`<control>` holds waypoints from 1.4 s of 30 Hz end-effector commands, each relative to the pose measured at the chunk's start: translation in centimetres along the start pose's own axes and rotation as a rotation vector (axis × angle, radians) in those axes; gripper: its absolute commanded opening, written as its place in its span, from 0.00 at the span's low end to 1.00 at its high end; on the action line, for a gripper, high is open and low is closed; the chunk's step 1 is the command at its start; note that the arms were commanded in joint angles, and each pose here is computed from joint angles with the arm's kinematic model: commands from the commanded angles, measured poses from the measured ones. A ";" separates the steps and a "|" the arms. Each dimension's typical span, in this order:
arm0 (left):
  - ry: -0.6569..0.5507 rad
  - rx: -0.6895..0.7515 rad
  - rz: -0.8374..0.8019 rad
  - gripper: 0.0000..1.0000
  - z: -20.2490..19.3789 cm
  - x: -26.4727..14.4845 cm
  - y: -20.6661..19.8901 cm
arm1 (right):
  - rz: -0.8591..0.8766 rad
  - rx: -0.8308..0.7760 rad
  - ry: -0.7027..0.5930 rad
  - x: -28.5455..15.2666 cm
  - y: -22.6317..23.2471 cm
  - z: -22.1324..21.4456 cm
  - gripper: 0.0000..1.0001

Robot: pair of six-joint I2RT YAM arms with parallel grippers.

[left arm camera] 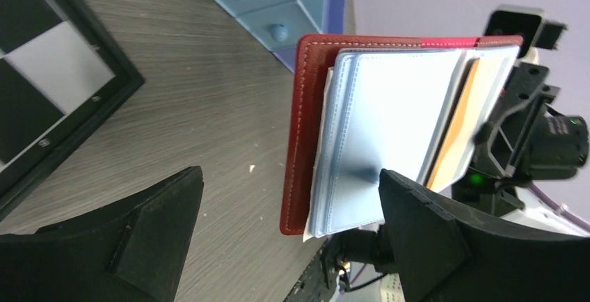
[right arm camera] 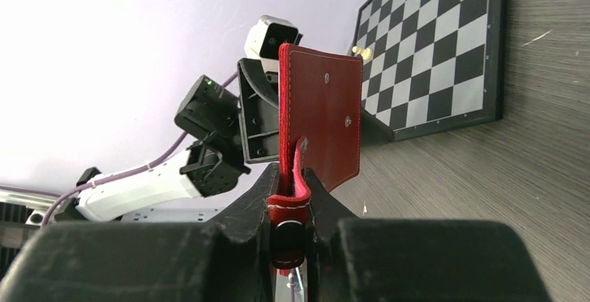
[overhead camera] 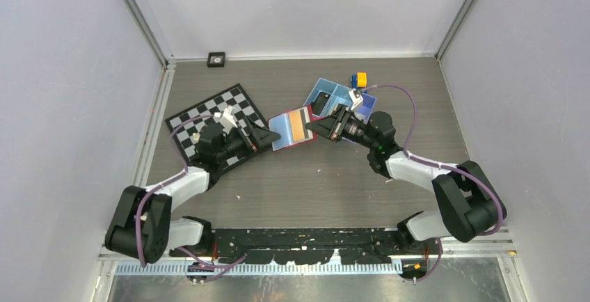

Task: Take the credit cards out of the card holder
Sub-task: Remove the credit card from the card holder.

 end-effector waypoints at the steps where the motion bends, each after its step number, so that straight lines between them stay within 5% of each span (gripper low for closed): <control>1: 0.023 0.045 -0.321 1.00 0.3 -0.4 -5.7 | 0.105 -0.032 -0.029 0.0 2.2 0.8 0.00; 7: 0.003 0.102 -0.467 0.99 0.2 -1.9 -8.3 | 0.116 -0.003 -0.018 0.3 1.8 0.6 0.00; 11: -0.002 0.133 -0.499 0.85 0.1 -2.5 -9.1 | 0.128 0.022 -0.006 0.7 1.5 0.4 0.01; 18: -0.006 0.156 -0.526 0.08 0.0 -2.7 -9.6 | 0.145 0.021 0.016 1.0 1.6 0.0 0.02; 20: -0.001 0.159 -0.529 0.00 0.0 -2.7 -9.6 | 0.135 0.019 0.021 1.0 1.4 -0.1 0.14; 27: 0.031 0.153 -0.543 0.00 -0.3 -2.9 -10.0 | 0.125 0.021 0.032 1.2 1.0 -0.4 0.50; 33: 0.046 0.167 -0.569 0.00 -0.6 -3.1 -10.7 | 0.134 0.021 0.049 1.5 1.1 -0.8 0.57; 37: 0.054 0.164 -0.568 0.00 -0.8 -3.0 -10.7 | 0.146 0.021 0.059 1.7 1.4 -1.0 0.49; 42: 0.058 0.165 -0.562 0.00 -0.8 -2.8 -10.6 | 0.148 0.027 0.063 1.8 1.4 -1.0 0.11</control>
Point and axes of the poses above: each gripper's point midway between its finger pads, its own x axis out along the fingers, its own y axis along the line the jaws close on, z = x × y, the point moved 3 cm from there along -x, back along the fingers, and after that the axes turned 7 degrees about -x, right-handed, at the moved point
